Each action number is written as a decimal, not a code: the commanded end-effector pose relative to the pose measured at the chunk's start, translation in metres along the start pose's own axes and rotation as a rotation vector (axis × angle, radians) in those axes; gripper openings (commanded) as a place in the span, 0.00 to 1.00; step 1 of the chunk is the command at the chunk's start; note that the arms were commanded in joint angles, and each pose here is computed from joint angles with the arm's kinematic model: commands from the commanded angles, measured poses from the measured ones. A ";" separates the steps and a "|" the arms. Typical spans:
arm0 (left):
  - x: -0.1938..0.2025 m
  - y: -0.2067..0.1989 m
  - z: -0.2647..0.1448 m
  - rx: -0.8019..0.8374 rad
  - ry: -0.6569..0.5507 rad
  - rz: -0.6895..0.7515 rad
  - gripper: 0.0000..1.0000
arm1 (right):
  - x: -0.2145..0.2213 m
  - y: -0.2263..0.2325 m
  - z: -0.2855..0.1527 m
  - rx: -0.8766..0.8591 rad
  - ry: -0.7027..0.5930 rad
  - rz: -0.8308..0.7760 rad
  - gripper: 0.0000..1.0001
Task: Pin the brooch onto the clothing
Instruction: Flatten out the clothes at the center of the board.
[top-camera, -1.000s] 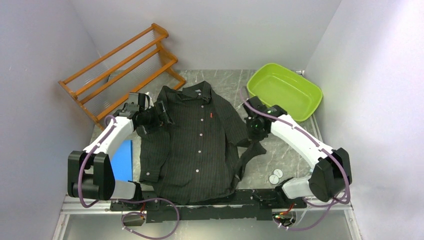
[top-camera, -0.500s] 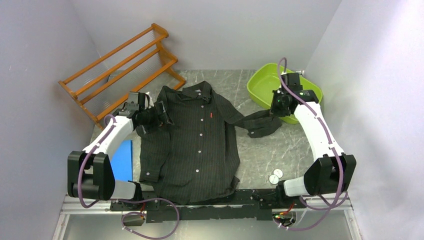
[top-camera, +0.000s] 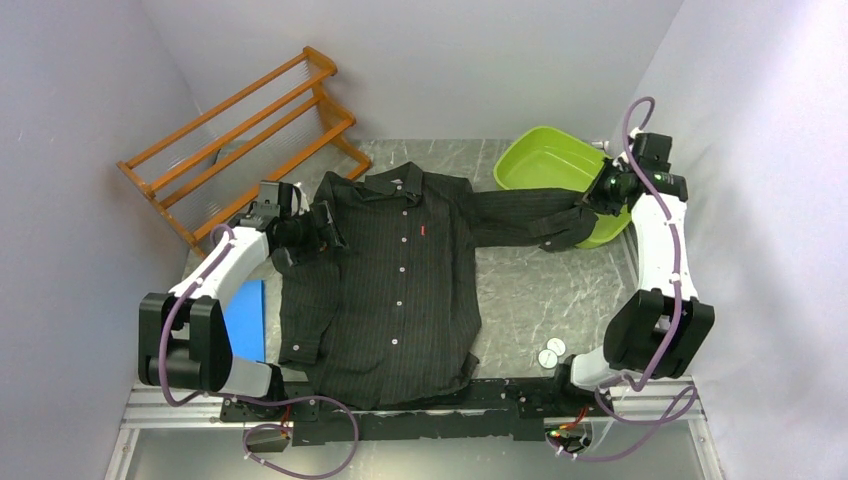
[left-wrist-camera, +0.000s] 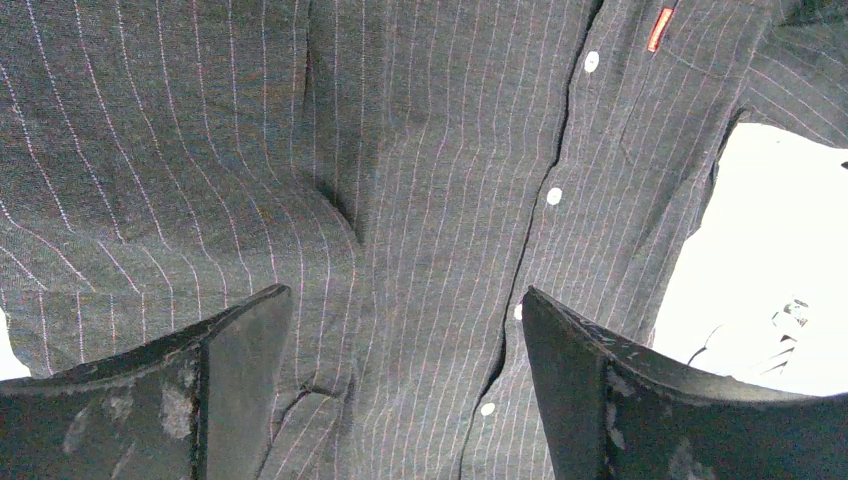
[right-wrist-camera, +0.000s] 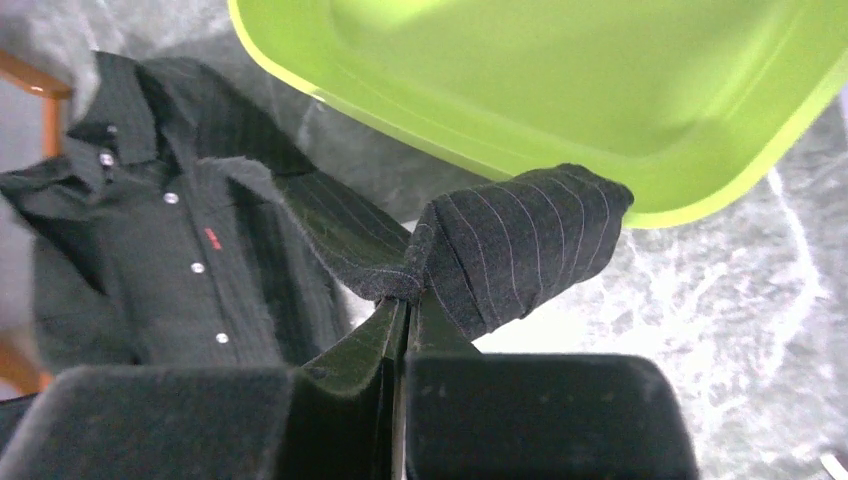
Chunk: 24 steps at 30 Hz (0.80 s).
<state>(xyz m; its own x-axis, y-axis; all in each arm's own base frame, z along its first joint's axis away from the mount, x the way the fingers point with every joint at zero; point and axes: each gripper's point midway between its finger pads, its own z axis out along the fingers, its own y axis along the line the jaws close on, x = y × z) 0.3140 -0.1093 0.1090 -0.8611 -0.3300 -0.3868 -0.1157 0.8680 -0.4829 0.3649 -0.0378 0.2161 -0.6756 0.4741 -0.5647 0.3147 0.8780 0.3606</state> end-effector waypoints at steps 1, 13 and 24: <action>-0.016 -0.011 -0.006 0.030 -0.045 0.041 0.90 | -0.020 0.008 -0.001 -0.203 -0.034 0.112 0.04; -0.019 -0.012 -0.012 0.021 -0.046 0.083 0.91 | -0.048 0.005 -0.038 -0.236 -0.223 0.101 0.81; 0.000 -0.056 -0.013 0.192 0.005 0.153 0.88 | 0.138 0.076 0.001 -0.350 0.242 -0.062 0.74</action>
<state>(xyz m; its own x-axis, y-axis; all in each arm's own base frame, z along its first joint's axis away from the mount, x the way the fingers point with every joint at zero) 0.3140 -0.1242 0.1209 -0.8741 -0.2572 -0.4122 -0.0149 0.8622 -0.5064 0.3413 0.0626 0.2236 -0.7102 0.3876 -0.5876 0.0014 0.8355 0.5494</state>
